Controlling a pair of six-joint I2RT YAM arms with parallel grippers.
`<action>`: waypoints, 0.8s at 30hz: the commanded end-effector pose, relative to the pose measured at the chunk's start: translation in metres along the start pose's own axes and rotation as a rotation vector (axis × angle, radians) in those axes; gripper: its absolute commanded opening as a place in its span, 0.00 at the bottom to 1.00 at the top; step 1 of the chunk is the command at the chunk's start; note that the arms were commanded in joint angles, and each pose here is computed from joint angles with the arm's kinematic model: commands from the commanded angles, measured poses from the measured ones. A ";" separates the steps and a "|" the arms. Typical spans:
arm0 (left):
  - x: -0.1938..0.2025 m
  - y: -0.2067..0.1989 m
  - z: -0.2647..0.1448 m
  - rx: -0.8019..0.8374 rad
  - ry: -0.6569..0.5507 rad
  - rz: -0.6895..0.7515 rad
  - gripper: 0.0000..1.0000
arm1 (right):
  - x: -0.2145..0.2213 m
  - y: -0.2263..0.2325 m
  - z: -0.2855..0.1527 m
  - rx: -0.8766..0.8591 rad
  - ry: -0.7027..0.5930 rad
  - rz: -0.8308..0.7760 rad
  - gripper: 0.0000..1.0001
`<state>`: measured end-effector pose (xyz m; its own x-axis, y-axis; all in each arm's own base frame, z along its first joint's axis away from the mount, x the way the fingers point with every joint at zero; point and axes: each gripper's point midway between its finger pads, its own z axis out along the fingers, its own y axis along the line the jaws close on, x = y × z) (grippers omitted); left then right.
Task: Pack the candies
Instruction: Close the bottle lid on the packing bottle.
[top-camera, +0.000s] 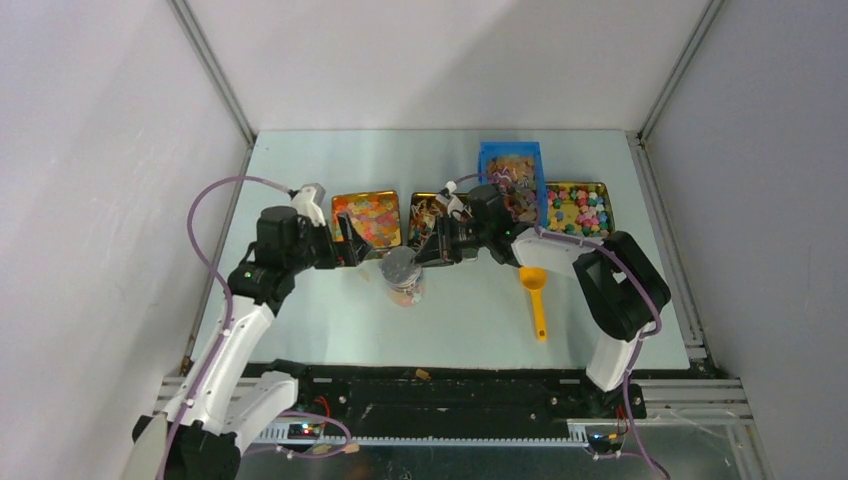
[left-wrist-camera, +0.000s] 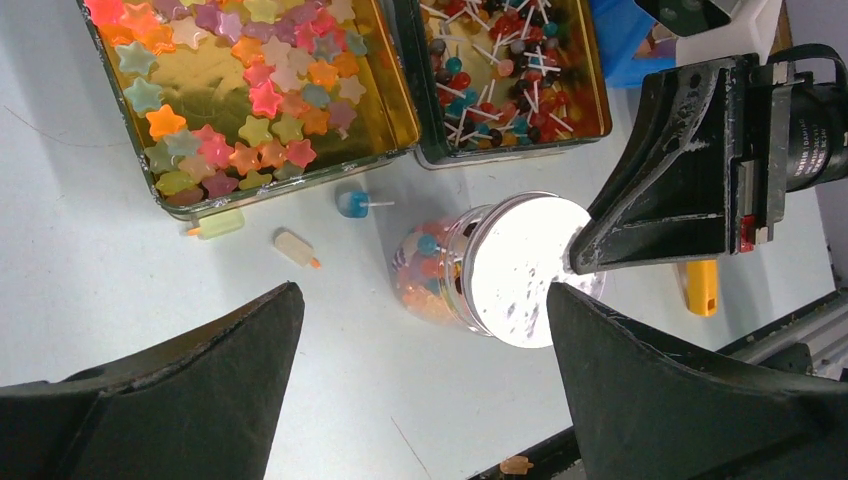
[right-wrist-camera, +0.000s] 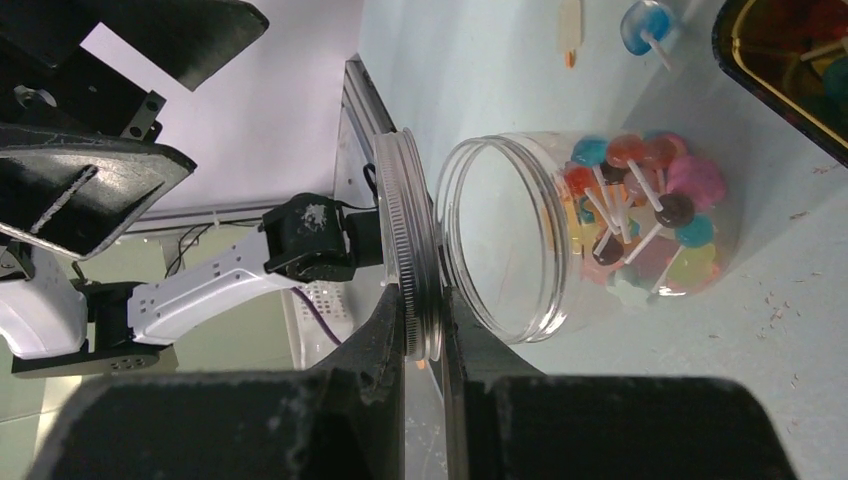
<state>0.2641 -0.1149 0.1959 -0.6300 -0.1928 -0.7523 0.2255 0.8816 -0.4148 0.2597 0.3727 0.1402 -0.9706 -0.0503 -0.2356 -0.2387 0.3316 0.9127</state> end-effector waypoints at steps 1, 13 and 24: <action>0.001 0.001 0.006 0.014 0.006 0.035 1.00 | 0.000 0.000 0.005 -0.021 0.022 -0.010 0.00; 0.010 -0.003 0.015 0.031 0.039 0.040 1.00 | 0.000 -0.013 0.006 0.066 0.031 -0.012 0.00; 0.018 -0.008 0.023 0.042 0.084 0.061 1.00 | -0.005 -0.001 0.003 0.065 0.025 -0.038 0.11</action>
<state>0.2622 -0.1300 0.1667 -0.7014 -0.1361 -0.6997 0.2444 0.8762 -0.4153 0.2576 0.3693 0.1169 -0.9778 -0.0844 -0.1919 -0.2096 0.4179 0.8840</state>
